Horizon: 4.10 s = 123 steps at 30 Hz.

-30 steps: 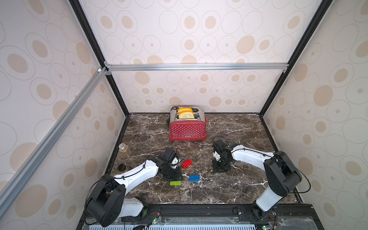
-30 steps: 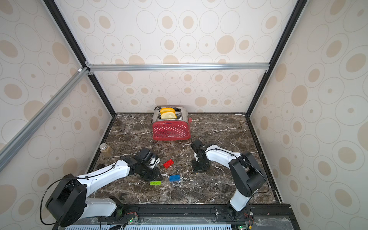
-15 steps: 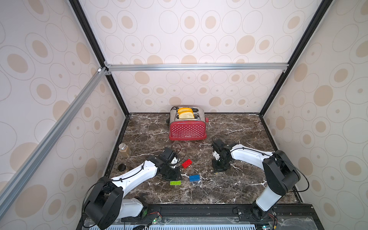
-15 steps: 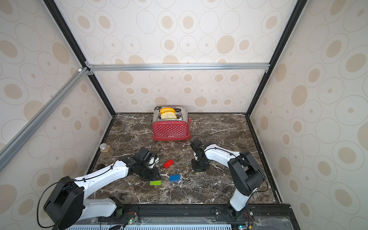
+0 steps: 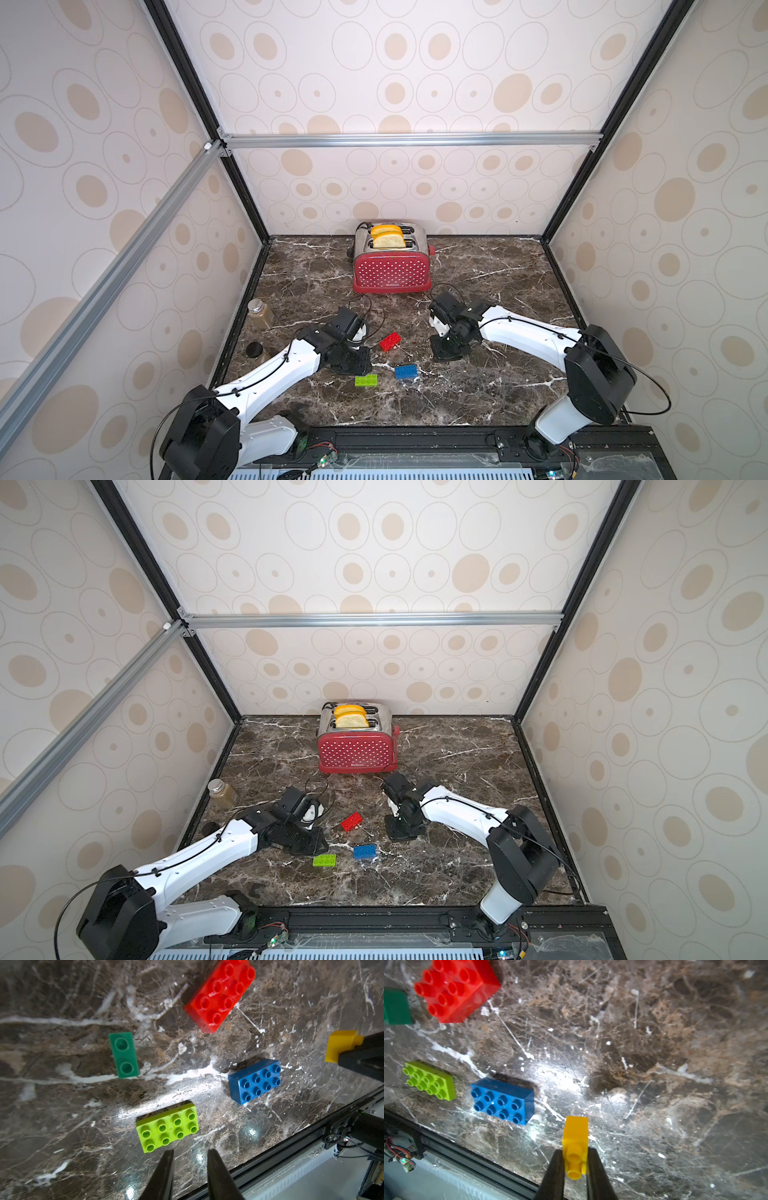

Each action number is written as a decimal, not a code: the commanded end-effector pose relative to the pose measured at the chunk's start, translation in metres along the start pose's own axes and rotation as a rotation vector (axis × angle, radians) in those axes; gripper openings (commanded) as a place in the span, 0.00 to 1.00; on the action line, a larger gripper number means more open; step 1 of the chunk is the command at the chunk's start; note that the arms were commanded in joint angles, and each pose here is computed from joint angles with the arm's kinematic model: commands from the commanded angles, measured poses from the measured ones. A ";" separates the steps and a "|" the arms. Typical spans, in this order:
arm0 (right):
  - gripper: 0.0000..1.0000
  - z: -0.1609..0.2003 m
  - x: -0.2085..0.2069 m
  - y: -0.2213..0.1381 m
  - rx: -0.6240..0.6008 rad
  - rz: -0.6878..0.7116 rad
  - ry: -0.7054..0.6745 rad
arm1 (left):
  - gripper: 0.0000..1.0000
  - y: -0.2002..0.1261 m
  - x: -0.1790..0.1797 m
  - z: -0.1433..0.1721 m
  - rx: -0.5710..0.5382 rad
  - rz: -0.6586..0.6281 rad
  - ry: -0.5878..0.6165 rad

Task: Assemble the number 5 with lego
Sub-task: Pick up the lego brick from the center of the board, then assemble the lego brick with the lego brick.

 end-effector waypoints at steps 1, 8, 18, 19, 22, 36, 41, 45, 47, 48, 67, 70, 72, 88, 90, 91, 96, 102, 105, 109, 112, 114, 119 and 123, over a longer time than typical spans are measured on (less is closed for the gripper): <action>0.18 -0.006 0.013 0.000 0.001 -0.013 0.005 | 0.31 -0.018 -0.004 -0.011 -0.081 -0.024 0.015; 0.18 -0.018 0.039 0.013 0.033 -0.027 -0.038 | 0.35 -0.038 0.001 -0.025 -0.161 -0.003 -0.026; 0.18 -0.019 0.053 0.031 0.102 -0.006 -0.023 | 0.36 -0.042 0.007 -0.023 -0.162 -0.006 -0.020; 0.18 -0.018 0.053 0.030 0.106 -0.001 -0.020 | 0.36 -0.043 0.007 -0.022 -0.163 -0.005 -0.017; 0.18 -0.018 0.052 0.033 0.125 0.011 -0.010 | 0.36 -0.045 0.007 -0.022 -0.170 0.003 -0.013; 0.18 -0.009 0.053 0.042 0.213 0.074 0.010 | 0.36 -0.043 0.007 -0.020 -0.159 0.009 -0.010; 0.18 -0.005 0.053 0.046 0.219 0.066 0.025 | 0.36 -0.043 0.007 -0.020 -0.160 0.010 -0.006; 0.18 -0.005 0.055 0.050 0.220 0.074 0.029 | 0.36 -0.043 0.007 -0.020 -0.162 0.009 -0.005; 0.18 -0.004 0.053 0.053 0.229 0.096 0.034 | 0.36 -0.043 0.007 -0.020 -0.161 0.010 -0.005; 0.17 -0.003 0.052 0.055 0.233 0.106 0.035 | 0.36 -0.044 0.007 -0.020 -0.163 0.010 -0.005; 0.12 0.001 0.039 0.078 0.230 0.223 0.085 | 0.35 -0.046 0.008 -0.020 -0.175 0.001 -0.014; 0.11 0.005 0.037 0.084 0.244 0.271 0.078 | 0.35 -0.046 0.009 -0.020 -0.175 -0.003 -0.014; 0.11 0.009 0.036 0.093 0.270 0.270 0.085 | 0.35 -0.045 0.009 -0.020 -0.173 -0.005 -0.013; 0.11 -0.006 -0.012 0.037 0.144 0.395 0.116 | 0.36 -0.053 0.013 -0.022 -0.232 -0.029 -0.026; 0.11 -0.007 -0.015 0.037 0.140 0.382 0.114 | 0.36 -0.053 0.013 -0.023 -0.232 -0.035 -0.029; 0.11 -0.008 -0.017 0.039 0.135 0.371 0.110 | 0.36 -0.053 0.013 -0.023 -0.234 -0.035 -0.030; 0.11 -0.008 -0.017 0.053 0.157 0.343 0.085 | 0.36 -0.051 0.015 -0.023 -0.233 -0.051 -0.042; 0.11 0.003 -0.020 0.070 0.194 0.317 0.097 | 0.36 -0.049 0.018 -0.024 -0.236 -0.066 -0.050; 0.11 0.006 -0.020 0.075 0.201 0.305 0.106 | 0.36 -0.048 0.018 -0.023 -0.231 -0.070 -0.051; 0.11 0.006 -0.017 0.076 0.199 0.282 0.118 | 0.36 -0.048 0.018 -0.024 -0.230 -0.069 -0.051; 0.12 -0.001 -0.012 0.064 0.173 0.268 0.107 | 0.37 -0.048 0.017 -0.024 -0.228 -0.069 -0.043; 0.14 -0.008 -0.008 0.051 0.149 0.260 0.099 | 0.37 -0.048 0.017 -0.025 -0.226 -0.070 -0.043; 0.23 -0.024 0.002 0.025 0.088 0.244 0.077 | 0.38 -0.049 0.017 -0.025 -0.231 -0.068 -0.040; 0.31 -0.029 0.006 0.014 0.059 0.233 0.064 | 0.40 -0.051 0.017 -0.024 -0.240 -0.068 -0.041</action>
Point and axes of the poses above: each gripper's point midway between its finger pads, its own y axis out along the fingers, its own x axis along the line the jaws close on, z = x × y, the point moved 6 cm from there along -y, back along the fingers, and after that the axes turned 15 degrees about -y, right-handed, at the moved point
